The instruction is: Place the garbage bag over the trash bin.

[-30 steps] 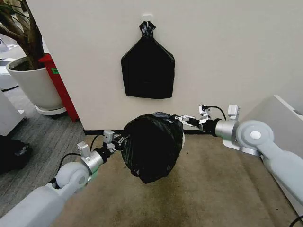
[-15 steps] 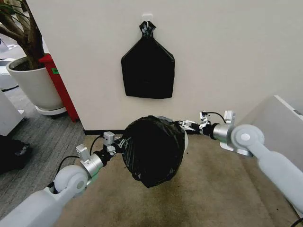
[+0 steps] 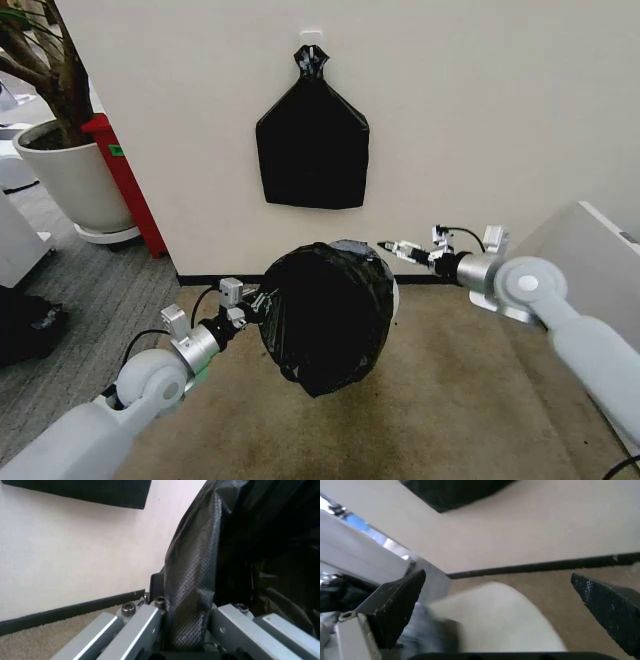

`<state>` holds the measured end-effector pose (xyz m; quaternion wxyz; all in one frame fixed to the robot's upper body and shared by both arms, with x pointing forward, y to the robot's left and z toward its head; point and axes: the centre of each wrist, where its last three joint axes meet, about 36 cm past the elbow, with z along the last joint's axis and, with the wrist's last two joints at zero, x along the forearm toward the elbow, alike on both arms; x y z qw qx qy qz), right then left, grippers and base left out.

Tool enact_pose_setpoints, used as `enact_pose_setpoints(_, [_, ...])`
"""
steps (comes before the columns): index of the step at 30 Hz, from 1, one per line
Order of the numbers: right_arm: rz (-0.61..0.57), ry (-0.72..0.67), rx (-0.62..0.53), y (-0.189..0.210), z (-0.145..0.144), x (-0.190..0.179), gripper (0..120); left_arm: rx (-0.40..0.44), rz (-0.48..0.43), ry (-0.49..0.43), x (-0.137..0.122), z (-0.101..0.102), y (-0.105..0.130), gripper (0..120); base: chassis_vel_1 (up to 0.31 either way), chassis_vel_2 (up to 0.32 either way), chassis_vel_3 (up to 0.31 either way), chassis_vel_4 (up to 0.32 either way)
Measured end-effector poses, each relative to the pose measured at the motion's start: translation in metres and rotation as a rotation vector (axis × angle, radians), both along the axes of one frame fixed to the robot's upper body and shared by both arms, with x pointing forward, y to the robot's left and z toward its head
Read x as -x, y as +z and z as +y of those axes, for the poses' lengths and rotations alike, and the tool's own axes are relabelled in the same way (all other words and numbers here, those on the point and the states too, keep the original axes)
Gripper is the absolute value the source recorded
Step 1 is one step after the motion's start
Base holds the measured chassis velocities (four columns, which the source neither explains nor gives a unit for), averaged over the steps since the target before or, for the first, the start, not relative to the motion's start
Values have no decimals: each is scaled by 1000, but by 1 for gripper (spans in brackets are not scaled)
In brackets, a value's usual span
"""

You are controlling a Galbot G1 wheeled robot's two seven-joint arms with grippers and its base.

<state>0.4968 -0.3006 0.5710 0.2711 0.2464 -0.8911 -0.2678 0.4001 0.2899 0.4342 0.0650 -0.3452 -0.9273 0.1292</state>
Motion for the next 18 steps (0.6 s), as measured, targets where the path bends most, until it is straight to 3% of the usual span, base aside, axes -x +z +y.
enact_pose_setpoints(7, [22,93,-6,17,24,10,100,-43,-38,-25,-1,0,-3,0,0,0,0,0])
enact_pose_setpoints(18, [102,134,80,2,37,4,100,-72,-85,-50,-2,3,-2,0,0,0,0,0])
